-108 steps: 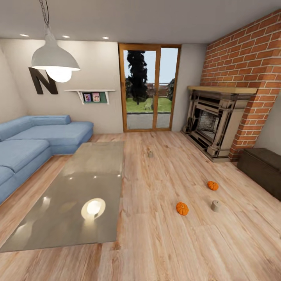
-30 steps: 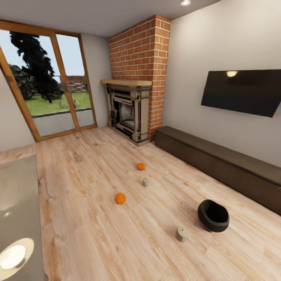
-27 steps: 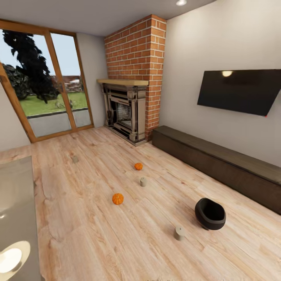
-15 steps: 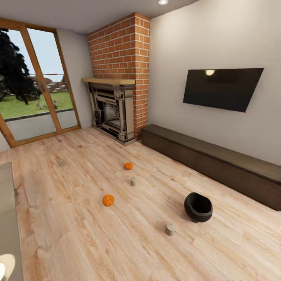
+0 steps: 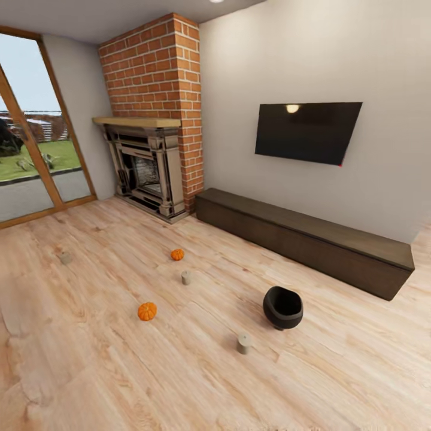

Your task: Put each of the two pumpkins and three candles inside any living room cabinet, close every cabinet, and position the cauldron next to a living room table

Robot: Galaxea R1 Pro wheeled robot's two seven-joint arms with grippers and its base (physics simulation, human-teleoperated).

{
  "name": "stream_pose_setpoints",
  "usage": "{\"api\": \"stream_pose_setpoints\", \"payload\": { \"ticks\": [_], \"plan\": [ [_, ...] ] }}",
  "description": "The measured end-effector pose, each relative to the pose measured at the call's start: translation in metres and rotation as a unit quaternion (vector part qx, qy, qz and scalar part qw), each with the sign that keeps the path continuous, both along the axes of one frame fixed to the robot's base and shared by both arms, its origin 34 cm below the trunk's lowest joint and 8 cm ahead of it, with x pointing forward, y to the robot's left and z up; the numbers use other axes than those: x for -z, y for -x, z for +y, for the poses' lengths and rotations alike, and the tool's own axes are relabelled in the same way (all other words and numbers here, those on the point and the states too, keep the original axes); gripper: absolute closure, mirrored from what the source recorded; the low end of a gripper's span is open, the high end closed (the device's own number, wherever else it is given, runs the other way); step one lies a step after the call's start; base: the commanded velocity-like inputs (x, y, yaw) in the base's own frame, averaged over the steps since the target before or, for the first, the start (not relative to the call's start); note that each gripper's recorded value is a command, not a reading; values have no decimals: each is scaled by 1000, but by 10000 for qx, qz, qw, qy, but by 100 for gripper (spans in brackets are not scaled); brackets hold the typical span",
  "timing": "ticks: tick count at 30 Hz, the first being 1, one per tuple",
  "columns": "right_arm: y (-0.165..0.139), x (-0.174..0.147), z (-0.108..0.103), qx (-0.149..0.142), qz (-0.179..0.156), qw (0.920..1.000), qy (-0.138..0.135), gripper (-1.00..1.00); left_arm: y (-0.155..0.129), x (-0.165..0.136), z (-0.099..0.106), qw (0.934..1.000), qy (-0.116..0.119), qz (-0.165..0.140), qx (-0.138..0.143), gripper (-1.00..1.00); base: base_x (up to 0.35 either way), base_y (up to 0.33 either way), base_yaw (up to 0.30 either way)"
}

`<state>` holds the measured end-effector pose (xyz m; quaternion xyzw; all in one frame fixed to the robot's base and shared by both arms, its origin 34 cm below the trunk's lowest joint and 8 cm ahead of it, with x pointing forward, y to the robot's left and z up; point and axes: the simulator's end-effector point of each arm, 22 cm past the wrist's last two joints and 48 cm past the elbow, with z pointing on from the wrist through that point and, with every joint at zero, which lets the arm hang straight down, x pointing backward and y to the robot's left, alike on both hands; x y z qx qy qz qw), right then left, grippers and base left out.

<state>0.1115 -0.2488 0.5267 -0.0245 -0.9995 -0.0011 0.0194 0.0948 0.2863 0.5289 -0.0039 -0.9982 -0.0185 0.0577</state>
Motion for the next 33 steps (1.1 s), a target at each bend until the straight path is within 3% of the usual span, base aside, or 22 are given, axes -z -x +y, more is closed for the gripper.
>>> {"api": "stream_pose_setpoints", "payload": {
  "ticks": [19, 33],
  "plan": [
    [7, 0, 0, 0, 82, 10000, 0, -100, 7, -1, 0, 10000, 2, 91, -16, -100, 0, 0, -250],
    [12, -1, 0, 1, 151, 9999, 0, -100, 14, -1, -15, 9997, 117, 196, -15, -100, 11, 0, -243]
  ]
}}
